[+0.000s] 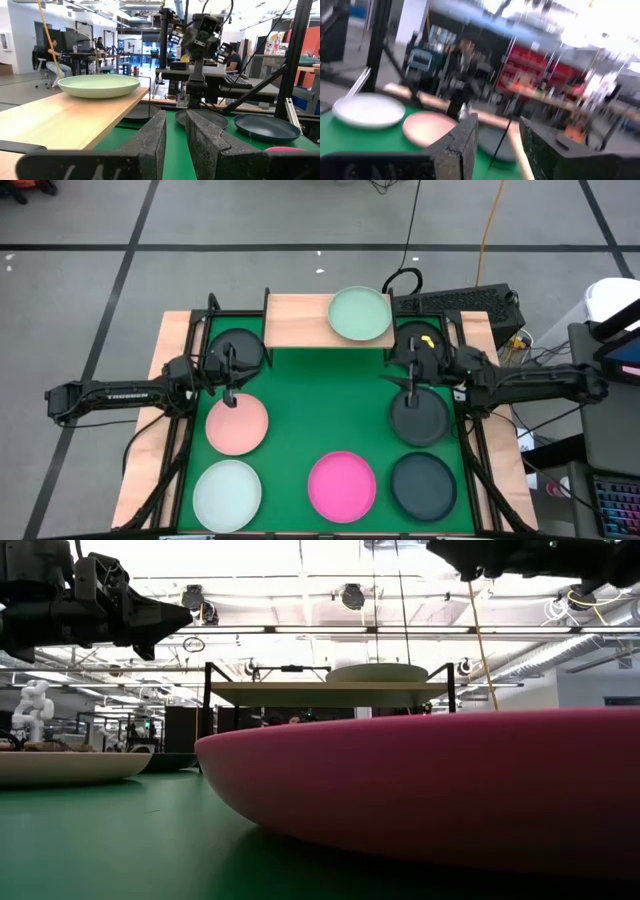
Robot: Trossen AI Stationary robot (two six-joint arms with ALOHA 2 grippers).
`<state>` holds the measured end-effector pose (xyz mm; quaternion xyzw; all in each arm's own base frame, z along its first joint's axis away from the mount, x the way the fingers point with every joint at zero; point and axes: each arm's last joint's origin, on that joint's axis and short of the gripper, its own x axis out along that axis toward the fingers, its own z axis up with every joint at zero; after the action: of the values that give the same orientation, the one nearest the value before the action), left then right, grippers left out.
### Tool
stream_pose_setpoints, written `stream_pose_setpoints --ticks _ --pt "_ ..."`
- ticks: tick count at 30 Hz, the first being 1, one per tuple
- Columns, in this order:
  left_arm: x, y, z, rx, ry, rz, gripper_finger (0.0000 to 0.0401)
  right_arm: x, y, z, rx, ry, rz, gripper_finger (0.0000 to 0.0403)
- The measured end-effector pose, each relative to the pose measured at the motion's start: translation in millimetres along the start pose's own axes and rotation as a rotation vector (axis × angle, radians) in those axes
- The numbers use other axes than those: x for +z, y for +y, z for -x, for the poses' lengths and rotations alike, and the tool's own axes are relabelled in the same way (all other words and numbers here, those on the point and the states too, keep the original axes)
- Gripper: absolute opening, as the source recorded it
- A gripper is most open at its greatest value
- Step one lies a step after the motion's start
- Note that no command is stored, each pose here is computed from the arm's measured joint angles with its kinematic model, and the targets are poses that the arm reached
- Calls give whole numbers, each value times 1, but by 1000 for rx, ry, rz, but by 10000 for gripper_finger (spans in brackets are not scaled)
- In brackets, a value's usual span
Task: Place and stack plates onto a shelf
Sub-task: Stack the left black plate on top of the green plate on the shelf
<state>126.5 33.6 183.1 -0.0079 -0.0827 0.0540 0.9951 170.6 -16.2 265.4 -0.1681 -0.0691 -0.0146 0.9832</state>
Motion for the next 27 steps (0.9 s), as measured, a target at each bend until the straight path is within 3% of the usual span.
stream_pose_setpoints --ticks 7,11,16,23,27 --pt "0 0 0 0 -3 10 76 4 -1 2 -34 -95 9 130" --pt "0 0 0 -2 -4 132 76 5 -1 2 -37 -103 -7 130" --pt "5 0 0 -2 -49 193 76 5 -1 2 -37 -103 -19 130" --pt "11 0 0 15 -108 216 76 3 -1 2 -28 -87 -73 130" --pt "29 -1 -7 -27 -112 189 76 0 0 2 -18 -58 -95 130"
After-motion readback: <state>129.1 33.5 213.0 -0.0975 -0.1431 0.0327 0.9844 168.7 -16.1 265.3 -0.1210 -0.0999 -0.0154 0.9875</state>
